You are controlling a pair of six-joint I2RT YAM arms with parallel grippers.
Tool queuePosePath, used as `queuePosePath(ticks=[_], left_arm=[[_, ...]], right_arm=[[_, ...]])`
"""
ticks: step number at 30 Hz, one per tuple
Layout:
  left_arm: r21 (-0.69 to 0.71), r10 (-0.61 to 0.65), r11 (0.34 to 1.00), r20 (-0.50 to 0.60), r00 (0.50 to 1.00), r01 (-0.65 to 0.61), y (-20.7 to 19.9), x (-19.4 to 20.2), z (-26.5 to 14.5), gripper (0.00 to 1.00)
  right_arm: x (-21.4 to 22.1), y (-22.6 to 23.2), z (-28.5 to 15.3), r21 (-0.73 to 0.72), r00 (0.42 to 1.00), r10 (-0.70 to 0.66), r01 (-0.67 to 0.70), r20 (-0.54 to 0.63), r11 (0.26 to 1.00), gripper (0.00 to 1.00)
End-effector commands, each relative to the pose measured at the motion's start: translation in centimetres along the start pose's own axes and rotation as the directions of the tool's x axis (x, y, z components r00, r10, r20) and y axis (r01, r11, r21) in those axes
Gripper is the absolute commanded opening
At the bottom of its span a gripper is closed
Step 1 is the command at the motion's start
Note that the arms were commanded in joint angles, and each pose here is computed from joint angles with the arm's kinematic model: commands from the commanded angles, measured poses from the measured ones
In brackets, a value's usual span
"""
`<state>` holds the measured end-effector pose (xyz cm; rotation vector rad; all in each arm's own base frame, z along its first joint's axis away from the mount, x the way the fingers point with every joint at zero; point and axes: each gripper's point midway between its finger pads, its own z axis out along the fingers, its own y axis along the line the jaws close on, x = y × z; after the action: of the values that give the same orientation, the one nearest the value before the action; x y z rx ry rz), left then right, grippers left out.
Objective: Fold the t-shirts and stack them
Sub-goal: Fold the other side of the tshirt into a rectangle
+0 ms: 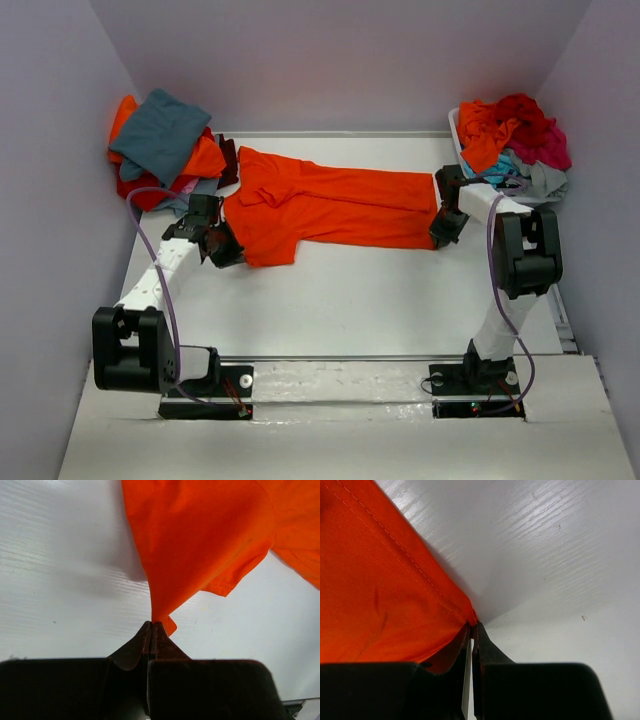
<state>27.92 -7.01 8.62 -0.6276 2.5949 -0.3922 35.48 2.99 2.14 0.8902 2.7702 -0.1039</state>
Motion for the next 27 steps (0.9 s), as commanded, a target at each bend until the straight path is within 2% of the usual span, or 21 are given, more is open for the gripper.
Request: queuePosePath(ticks=[1,27], left_arm=[[0.003,0.014,1.000,0.035,0.999,-0.014,-0.1,-0.6,-1.3,0.06],[0.011,0.013,1.000,0.024,1.000,-0.013,0.6,0.9,-1.6,0.06]], right_arm=[[0.8,-0.3,0.3,-0.031,0.999,-0.012,0.010,-0.044,0.999,0.07],[2.1,-0.9,-0.8,-0.041,0.999,-0.017,0.015,-0.049,0.999,0.07]])
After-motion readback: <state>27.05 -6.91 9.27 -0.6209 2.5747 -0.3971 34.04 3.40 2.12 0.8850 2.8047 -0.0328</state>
